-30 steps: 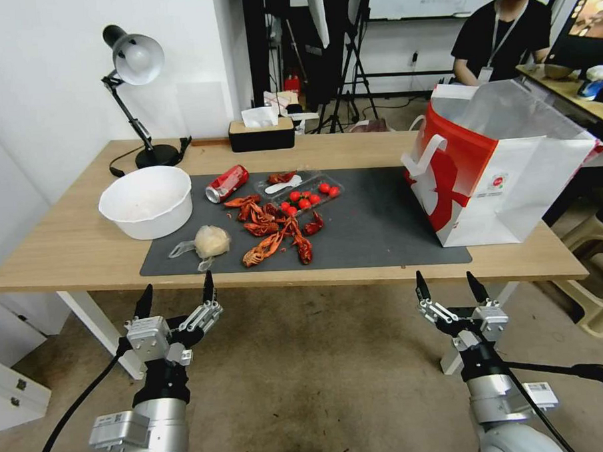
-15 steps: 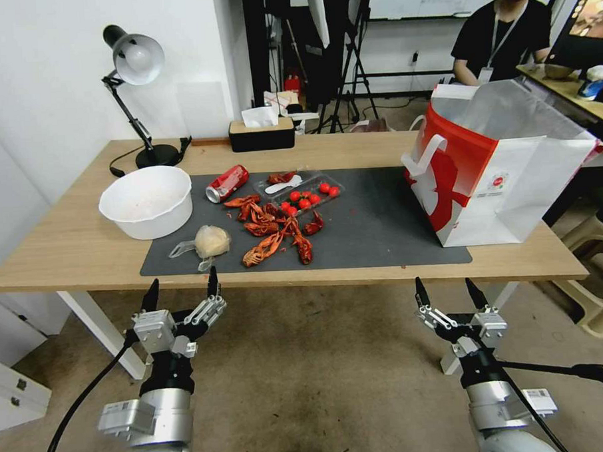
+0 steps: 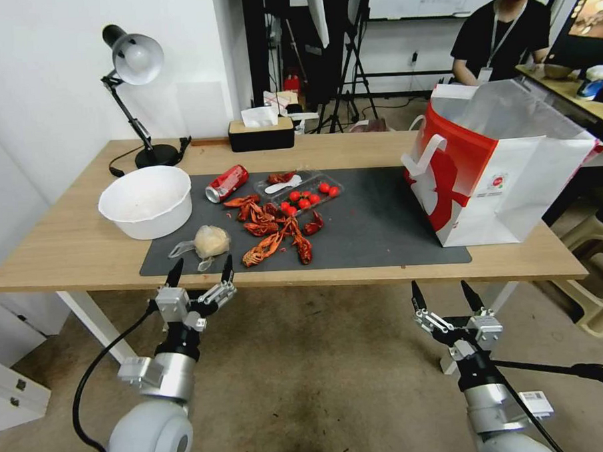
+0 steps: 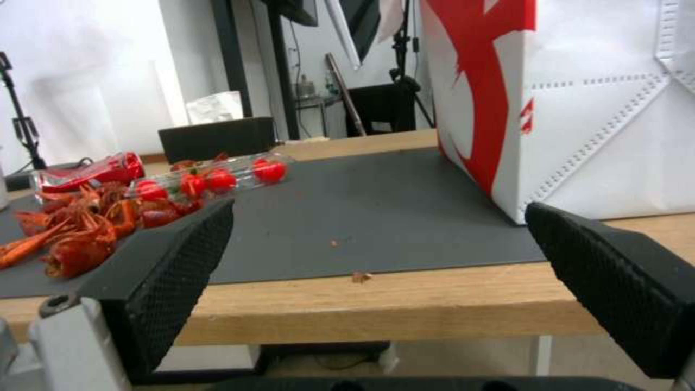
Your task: Pick up the trash from the table and place it into the takeout bag.
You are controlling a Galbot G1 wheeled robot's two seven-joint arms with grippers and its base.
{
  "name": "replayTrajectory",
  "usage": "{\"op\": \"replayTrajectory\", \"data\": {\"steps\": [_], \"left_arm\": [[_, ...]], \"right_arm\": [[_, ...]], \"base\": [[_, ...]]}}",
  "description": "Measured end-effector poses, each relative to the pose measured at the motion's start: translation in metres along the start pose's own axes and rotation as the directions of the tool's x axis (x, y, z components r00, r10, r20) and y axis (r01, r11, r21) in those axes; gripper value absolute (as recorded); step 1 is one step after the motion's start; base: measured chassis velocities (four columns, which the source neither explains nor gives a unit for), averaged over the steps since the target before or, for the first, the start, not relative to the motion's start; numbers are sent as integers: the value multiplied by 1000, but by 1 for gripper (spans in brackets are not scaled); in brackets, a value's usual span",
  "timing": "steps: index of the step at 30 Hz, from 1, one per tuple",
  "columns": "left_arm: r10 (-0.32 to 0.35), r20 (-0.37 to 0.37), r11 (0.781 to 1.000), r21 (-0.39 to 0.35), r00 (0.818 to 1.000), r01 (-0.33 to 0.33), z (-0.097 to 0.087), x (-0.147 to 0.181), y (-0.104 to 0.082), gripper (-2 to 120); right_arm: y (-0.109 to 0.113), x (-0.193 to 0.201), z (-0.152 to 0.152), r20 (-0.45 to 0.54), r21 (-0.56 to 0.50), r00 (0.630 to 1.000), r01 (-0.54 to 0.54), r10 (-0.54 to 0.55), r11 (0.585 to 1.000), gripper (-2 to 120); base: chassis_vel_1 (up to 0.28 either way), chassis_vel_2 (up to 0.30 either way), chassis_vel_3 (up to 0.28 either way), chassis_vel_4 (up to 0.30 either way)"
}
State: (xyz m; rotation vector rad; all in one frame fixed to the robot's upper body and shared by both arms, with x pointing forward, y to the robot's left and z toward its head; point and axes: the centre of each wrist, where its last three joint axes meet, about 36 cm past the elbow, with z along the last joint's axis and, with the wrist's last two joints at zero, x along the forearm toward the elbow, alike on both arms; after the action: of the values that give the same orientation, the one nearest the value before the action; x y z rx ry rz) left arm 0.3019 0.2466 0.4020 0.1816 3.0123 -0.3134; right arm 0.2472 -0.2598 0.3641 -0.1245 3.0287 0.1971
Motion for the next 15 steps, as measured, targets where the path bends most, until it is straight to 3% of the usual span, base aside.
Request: {"op": "replayTrajectory", "data": {"steps": [15], "left_arm": [[44,-47,997,-68,998,-47,-1,-52,36,100]], "right_arm": [[1,1,0,-12,-1,1000,-5,5,1000,100]], "base": [[0,0,0,0]]}}
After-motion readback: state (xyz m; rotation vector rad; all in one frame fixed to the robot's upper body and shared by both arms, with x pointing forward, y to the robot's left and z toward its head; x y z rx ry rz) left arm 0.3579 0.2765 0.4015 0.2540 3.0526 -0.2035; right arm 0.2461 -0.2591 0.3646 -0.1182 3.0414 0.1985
